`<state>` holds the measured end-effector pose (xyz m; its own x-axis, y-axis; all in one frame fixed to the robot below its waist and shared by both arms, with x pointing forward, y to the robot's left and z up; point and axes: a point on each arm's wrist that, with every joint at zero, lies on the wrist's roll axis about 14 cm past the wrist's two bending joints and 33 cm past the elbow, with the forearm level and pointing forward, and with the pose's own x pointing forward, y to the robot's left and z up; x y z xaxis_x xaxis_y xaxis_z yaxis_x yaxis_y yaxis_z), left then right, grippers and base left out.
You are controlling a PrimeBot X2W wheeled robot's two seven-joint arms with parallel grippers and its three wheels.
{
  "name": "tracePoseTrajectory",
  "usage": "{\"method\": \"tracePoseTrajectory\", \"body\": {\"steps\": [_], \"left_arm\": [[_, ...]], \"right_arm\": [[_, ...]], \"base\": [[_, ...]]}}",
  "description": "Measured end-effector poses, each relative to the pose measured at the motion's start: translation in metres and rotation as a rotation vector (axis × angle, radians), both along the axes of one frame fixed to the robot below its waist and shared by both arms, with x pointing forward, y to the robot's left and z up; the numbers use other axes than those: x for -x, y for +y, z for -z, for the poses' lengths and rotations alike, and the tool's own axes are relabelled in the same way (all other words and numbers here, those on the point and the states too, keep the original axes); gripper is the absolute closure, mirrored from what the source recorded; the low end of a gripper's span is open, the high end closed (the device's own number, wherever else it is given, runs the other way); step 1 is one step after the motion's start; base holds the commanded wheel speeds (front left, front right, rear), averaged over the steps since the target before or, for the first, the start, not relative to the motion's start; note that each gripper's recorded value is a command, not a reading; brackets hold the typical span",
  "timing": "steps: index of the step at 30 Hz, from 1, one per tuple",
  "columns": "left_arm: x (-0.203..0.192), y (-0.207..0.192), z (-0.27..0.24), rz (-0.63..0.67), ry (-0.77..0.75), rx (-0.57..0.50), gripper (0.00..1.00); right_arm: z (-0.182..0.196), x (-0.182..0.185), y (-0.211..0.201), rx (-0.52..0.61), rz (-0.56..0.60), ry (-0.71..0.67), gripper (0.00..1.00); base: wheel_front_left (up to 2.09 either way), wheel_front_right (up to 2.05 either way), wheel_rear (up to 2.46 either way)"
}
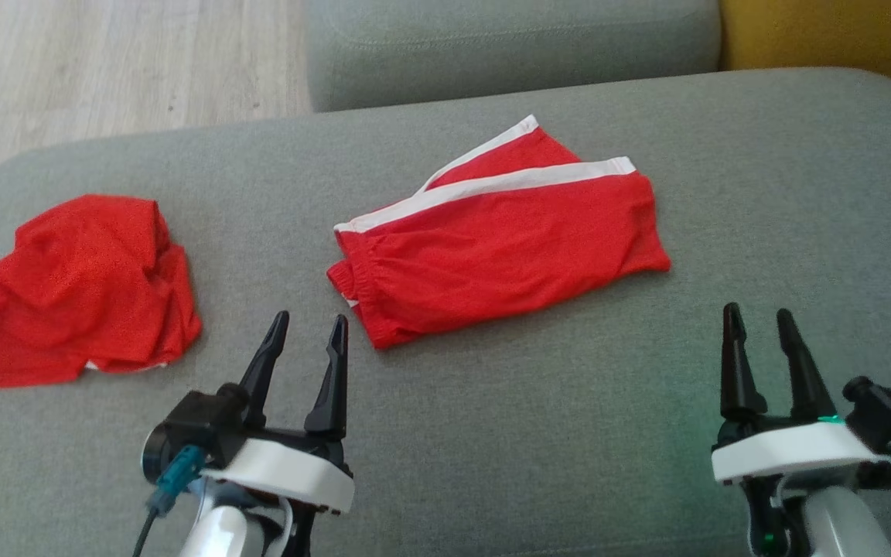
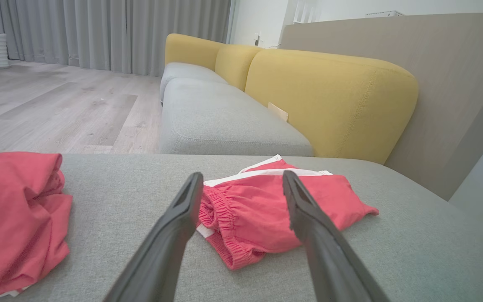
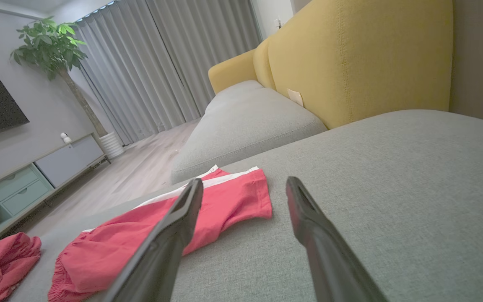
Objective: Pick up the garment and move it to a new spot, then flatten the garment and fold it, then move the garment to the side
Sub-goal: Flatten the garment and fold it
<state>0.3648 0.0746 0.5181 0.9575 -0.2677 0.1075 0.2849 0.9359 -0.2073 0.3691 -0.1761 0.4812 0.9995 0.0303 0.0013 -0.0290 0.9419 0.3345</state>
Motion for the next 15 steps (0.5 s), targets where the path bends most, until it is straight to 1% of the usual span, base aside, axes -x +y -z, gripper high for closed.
{"method": "tracePoseTrajectory", "body": {"steps": [4, 7, 12, 15], "left_arm": [[-0.003, 0.002, 0.003, -0.007, 0.010, 0.002, 0.00], [-0.008, 0.004, 0.006, -0.013, 0.019, 0.002, 0.00], [-0.026, 0.004, 0.007, -0.012, 0.015, 0.004, 0.00], [-0.035, 0.003, 0.012, -0.009, 0.027, 0.002, 0.00]], "right_arm": [[0.000, -0.007, 0.000, 0.030, -0.006, 0.005, 0.00], [-0.002, -0.021, 0.002, 0.077, -0.023, 0.012, 0.00], [-0.014, -0.067, 0.008, 0.172, -0.079, 0.018, 0.00], [-0.013, -0.102, 0.006, 0.212, -0.109, 0.077, 0.00]], "base": [[0.00, 0.00, 0.00], [0.00, 0.00, 0.00], [0.00, 0.00, 0.00], [0.00, 0.00, 0.00]]}}
